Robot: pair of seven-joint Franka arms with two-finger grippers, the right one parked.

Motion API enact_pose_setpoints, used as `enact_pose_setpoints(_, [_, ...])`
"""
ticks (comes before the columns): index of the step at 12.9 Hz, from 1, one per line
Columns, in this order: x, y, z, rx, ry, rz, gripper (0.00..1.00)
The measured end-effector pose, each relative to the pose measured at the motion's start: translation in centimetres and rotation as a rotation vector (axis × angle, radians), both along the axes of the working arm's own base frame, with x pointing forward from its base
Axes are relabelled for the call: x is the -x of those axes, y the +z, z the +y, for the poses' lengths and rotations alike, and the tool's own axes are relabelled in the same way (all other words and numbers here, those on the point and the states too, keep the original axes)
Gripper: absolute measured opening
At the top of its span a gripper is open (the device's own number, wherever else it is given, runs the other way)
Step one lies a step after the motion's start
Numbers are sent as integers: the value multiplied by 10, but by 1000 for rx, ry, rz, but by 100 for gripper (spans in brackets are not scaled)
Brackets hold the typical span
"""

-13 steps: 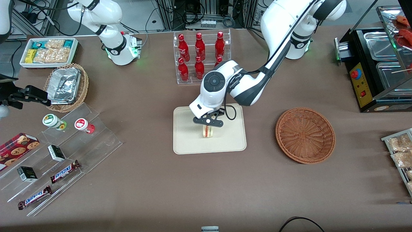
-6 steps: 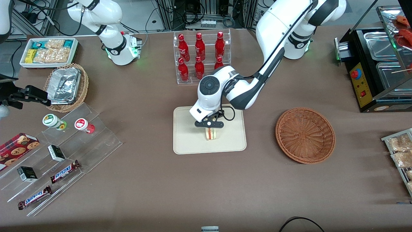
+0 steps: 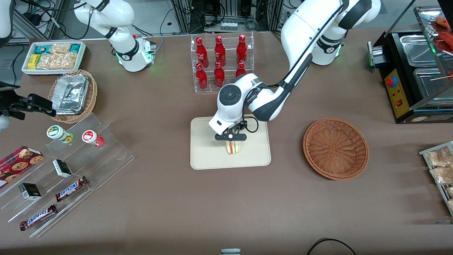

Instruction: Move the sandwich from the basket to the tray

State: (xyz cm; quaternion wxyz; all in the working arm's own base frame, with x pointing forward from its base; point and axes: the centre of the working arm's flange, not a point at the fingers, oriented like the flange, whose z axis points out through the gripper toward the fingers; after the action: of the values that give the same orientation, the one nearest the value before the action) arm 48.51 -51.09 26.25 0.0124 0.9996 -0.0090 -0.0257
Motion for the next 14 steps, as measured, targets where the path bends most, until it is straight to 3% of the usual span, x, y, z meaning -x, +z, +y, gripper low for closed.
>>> enact_pose_setpoints(3, [-11,25,1,12,14,-27,79])
enact_pose_setpoints(5, [-23,65,17,-19,44,-47,99])
enact_pose_setpoints(6, [-32,90,32,-39,72,-53,100])
enact_pose_setpoints(9, [-52,179,90,-54,187,-71,100])
enact_pose_setpoints(11, [-54,226,126,-74,234,-80,100])
enact_pose_setpoints(14, [-53,270,175,-117,231,-64,100])
